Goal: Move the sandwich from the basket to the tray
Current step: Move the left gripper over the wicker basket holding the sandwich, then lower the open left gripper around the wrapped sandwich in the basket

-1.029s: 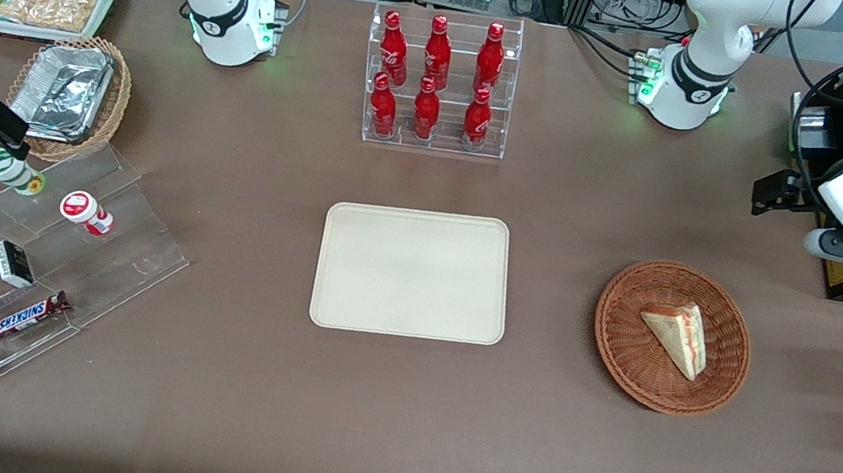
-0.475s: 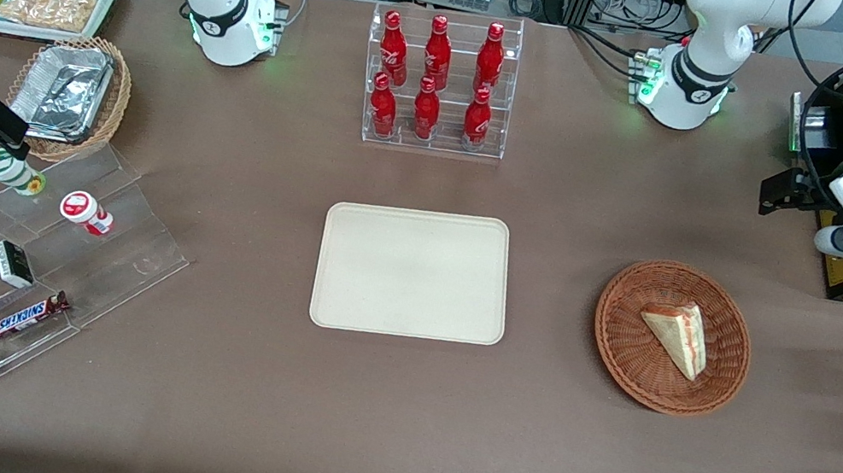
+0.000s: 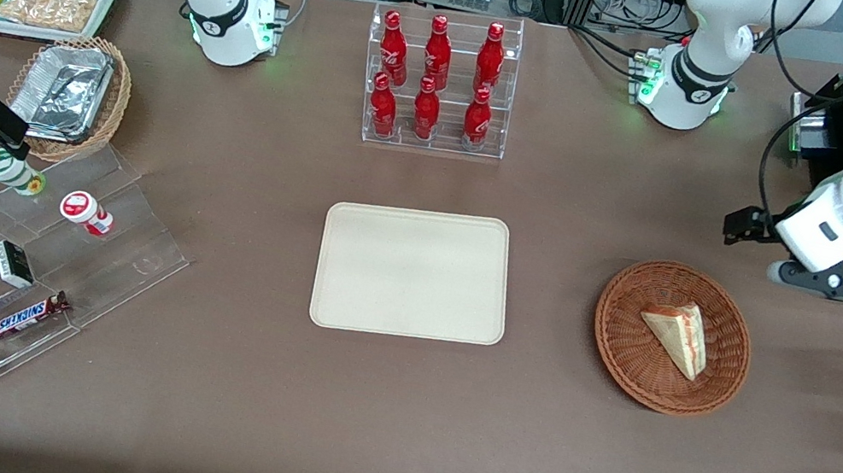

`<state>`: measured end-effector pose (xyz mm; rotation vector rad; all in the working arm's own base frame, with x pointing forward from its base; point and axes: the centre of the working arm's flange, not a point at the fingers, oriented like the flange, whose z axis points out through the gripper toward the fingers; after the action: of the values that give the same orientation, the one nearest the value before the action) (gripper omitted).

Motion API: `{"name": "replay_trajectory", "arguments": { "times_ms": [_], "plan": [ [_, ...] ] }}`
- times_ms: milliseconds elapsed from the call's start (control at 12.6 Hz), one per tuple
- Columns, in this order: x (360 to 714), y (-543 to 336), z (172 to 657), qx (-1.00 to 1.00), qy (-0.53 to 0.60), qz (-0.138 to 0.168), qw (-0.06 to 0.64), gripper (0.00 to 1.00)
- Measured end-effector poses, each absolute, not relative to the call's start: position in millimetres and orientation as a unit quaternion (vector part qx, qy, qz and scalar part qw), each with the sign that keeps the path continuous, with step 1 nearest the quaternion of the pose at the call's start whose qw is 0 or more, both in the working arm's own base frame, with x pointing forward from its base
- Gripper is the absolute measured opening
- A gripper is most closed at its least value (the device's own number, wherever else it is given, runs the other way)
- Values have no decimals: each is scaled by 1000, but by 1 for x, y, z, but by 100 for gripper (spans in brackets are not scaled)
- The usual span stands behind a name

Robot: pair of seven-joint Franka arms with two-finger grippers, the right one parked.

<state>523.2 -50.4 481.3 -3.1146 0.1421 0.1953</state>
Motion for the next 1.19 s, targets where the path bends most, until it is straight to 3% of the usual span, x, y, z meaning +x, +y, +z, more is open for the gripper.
{"name": "replay_trajectory", "arguments": {
  "times_ms": [317, 633, 1187],
  "plan": [
    [517, -49, 412, -999, 46, 22, 6, 100],
    [521, -48, 376, -999, 28, 18, 3, 100],
    [540, -49, 338, -970, -244, -10, -7, 100]
  ]
}}
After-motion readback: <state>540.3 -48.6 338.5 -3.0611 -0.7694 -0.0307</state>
